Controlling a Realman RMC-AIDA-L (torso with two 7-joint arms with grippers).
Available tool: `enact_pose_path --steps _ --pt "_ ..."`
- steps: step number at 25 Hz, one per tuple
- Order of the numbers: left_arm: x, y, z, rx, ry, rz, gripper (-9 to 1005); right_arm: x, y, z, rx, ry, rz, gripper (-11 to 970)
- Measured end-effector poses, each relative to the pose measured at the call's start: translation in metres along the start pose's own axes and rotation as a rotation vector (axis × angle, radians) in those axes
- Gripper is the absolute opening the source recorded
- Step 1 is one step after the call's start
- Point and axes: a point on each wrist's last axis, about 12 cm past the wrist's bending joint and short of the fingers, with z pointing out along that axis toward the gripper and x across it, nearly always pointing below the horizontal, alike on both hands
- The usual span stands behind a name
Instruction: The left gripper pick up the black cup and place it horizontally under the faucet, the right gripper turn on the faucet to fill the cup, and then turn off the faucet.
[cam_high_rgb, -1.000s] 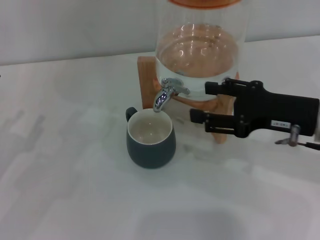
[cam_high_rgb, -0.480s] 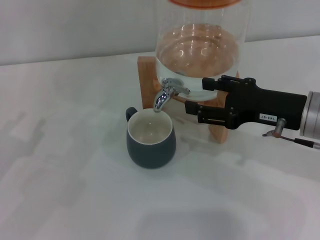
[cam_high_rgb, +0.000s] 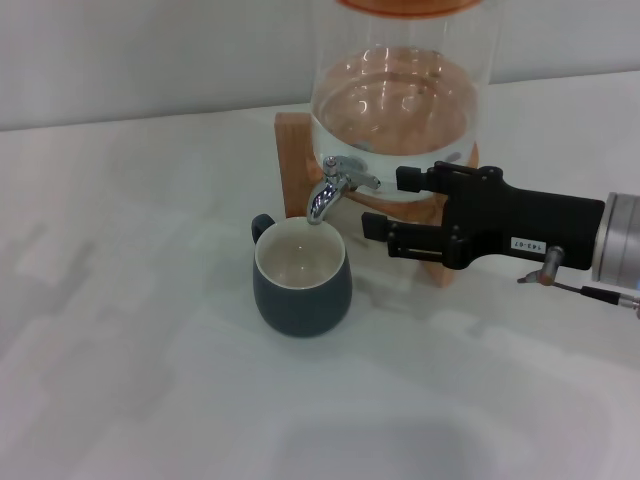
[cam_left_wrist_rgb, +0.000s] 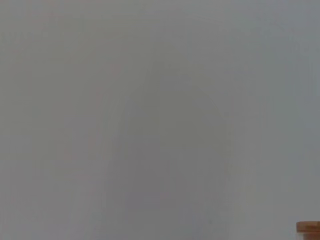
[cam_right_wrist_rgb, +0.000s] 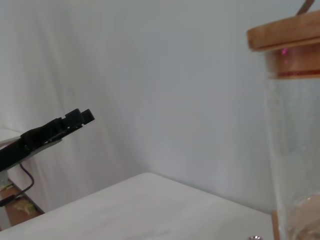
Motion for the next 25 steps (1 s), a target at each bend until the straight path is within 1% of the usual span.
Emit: enact_pose_path --steps 2,14,25 --pt "0.0 0.0 0.0 -0.002 -0.001 -0.001 768 0.0 0.0 0.002 0.0 0.002 0.001 783" --pt "0.0 0.001 -0.011 -0.028 0.001 -0.003 769 -0.003 0.005 0.02 -0.023 0.005 -0.011 782" --pt "0.0 0.001 -0.012 -0.031 0.002 -0.001 770 -0.004 0.016 0.021 -0.11 0.012 -0.024 783"
